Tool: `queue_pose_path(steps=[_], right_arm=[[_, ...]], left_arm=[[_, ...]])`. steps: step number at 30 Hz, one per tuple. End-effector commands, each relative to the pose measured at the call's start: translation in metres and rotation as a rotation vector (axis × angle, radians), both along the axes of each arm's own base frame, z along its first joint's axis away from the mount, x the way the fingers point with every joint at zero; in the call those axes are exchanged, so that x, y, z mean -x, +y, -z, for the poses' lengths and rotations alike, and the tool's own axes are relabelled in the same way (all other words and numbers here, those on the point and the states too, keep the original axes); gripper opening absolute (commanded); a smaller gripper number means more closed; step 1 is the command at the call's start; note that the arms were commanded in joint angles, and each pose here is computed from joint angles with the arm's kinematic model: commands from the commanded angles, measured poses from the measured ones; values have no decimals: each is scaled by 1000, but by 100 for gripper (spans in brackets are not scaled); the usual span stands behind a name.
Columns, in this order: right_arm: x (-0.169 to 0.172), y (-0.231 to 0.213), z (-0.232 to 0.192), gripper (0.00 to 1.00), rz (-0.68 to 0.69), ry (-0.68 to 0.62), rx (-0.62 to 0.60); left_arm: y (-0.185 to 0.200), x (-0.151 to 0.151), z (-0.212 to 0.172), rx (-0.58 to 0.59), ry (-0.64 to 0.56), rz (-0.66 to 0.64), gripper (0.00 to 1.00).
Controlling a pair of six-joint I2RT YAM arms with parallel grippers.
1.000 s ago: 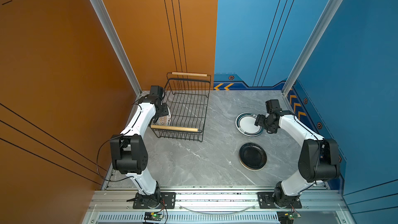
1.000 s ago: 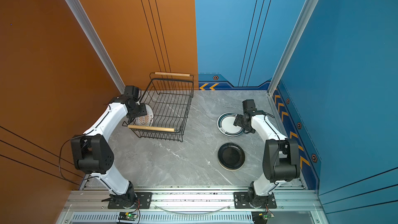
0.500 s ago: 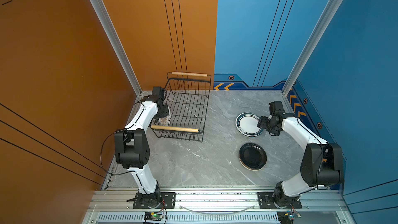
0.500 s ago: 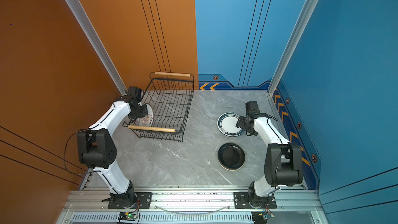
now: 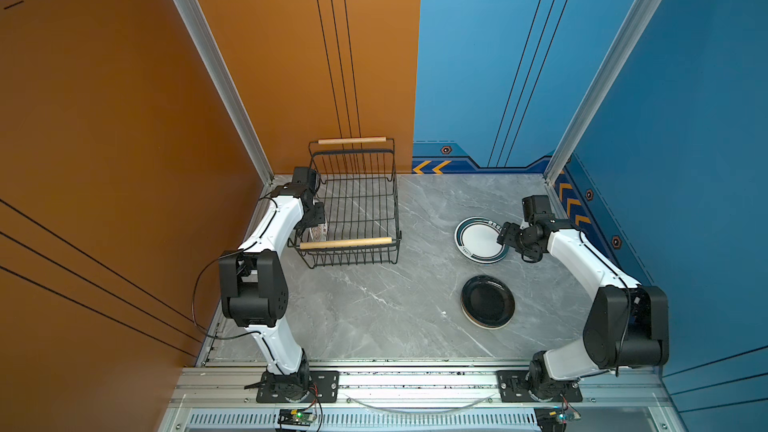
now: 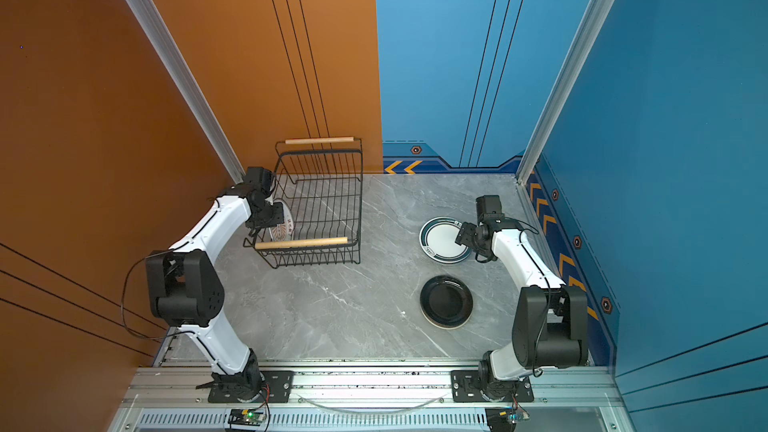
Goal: Unload the plates from the dish rack
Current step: 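Grip the orange-sunburst plate in the rack with the left gripper while right withdraws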
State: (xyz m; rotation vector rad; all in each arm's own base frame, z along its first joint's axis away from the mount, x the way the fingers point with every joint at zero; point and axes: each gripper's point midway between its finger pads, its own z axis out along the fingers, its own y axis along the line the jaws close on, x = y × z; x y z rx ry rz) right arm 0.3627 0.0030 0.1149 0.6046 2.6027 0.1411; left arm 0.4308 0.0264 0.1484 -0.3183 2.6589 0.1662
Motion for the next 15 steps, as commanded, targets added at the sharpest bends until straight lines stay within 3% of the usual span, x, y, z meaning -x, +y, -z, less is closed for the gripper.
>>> queue_pose_path(steps=[1,11,15], right_arm=[[-1,5,-8,84,-17,-17,-10],[-7,0,-25,85,-22,-40,17],[-6,0,-37,85,-27,-73,19]], left_arm=[[2,4,-38,12,-101,-31,4],[-20,16,-110,26,-262,10,1],[-36,20,-148,120,-365,9,1]])
